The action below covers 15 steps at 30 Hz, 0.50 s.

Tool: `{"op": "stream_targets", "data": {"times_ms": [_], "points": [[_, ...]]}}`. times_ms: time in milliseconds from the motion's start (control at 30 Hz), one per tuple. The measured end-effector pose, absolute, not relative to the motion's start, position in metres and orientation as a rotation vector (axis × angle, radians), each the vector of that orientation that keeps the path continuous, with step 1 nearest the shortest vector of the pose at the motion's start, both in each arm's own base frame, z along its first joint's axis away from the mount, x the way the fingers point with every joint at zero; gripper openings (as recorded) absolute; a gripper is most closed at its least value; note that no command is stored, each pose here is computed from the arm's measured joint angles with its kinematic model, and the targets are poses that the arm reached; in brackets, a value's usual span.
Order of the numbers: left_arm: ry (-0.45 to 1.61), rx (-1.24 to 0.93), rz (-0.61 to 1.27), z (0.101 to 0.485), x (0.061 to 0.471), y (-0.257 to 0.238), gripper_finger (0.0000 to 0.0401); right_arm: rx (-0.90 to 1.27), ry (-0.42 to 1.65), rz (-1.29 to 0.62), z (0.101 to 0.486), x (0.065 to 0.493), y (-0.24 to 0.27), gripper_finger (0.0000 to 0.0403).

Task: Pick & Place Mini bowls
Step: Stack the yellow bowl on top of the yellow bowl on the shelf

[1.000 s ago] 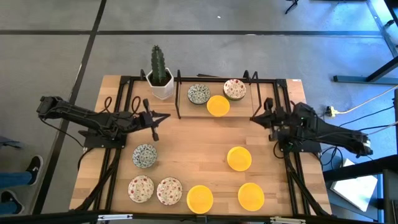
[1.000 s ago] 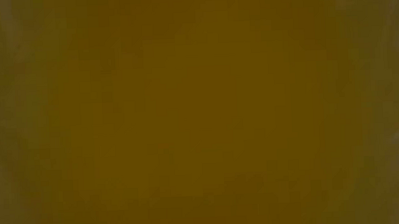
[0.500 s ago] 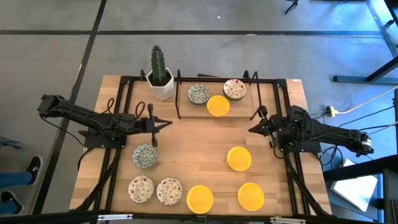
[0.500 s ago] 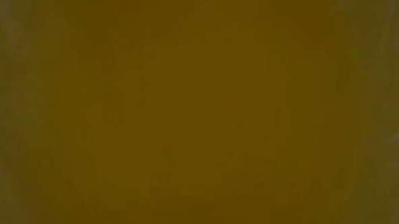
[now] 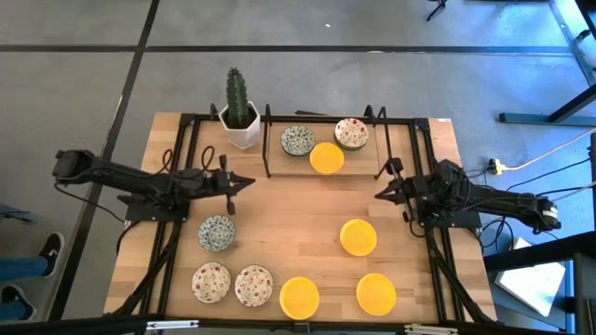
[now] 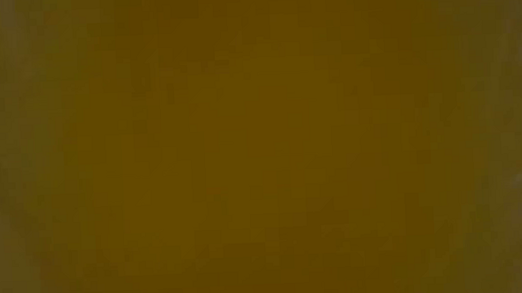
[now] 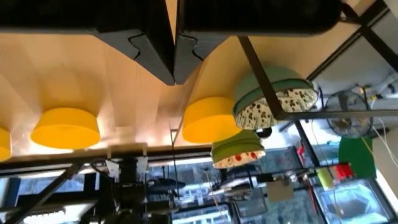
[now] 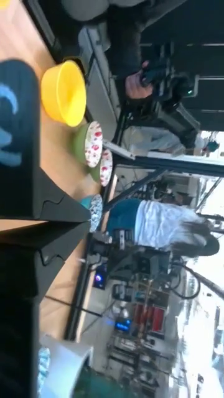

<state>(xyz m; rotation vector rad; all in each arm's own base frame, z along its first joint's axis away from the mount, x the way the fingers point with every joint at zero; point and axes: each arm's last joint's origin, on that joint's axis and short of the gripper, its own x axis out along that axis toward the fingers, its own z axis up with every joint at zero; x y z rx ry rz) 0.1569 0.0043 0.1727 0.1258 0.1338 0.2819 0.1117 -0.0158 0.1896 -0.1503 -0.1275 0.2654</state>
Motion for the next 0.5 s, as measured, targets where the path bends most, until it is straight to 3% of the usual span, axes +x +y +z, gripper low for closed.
{"op": "stream_targets", "data": {"times_ms": [267,500], "points": [[0.083,0.143,0.262,0.1687,0.1531,0.0039,0.0003,-0.048,-0.112,0.138,0.1884,0.1126,-0.0196,0.0020],[0.073,0.149,0.270,0.1698,0.1531,0.0041,0.0003,0.039,-0.116,0.150,0.1904,0.1125,-0.0194,0.0006]]}}
